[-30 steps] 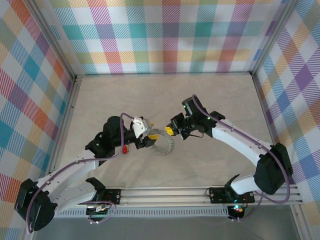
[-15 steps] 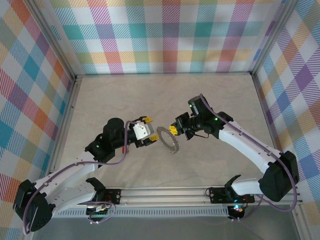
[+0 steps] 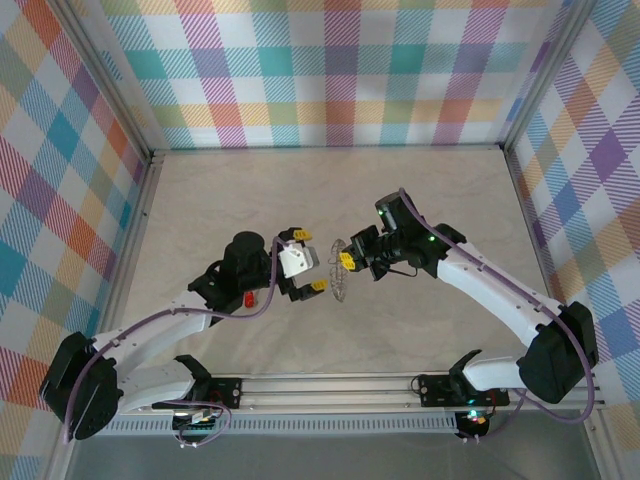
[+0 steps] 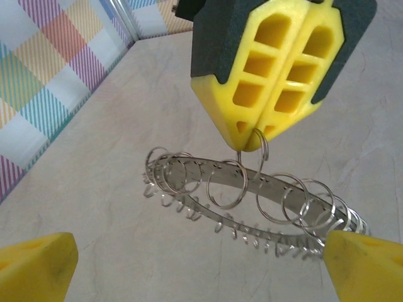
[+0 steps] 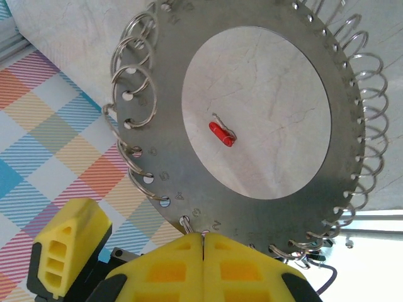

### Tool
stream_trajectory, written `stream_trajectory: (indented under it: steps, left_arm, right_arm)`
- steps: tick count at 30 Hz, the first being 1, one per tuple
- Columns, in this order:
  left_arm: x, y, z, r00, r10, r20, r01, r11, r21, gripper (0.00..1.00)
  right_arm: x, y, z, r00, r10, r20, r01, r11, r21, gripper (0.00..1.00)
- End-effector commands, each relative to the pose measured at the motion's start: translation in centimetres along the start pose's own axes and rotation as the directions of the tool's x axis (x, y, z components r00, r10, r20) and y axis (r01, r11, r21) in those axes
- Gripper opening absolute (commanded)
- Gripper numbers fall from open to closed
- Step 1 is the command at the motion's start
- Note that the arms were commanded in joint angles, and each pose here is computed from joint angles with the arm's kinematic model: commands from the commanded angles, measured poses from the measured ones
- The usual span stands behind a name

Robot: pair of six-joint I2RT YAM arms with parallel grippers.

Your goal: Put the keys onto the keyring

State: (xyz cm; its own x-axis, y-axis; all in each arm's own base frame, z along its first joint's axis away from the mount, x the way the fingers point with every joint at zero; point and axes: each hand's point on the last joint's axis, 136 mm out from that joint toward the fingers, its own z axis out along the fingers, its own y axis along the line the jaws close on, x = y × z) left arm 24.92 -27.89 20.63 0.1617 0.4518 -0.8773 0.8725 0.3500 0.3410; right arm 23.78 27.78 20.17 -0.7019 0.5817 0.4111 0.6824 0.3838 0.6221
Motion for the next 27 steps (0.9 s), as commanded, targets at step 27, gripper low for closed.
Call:
stream_trajectory:
  steps: [27]
  left_arm:
    - [-2.0,3.7,0.6,0.996,0.08,-0.05,-0.086,0.988,-0.132,0.88]
  right_arm:
    - [2.5,-0.1,0.7,0.996,-0.065,-0.069,0.064,0.998,-0.008,0.0]
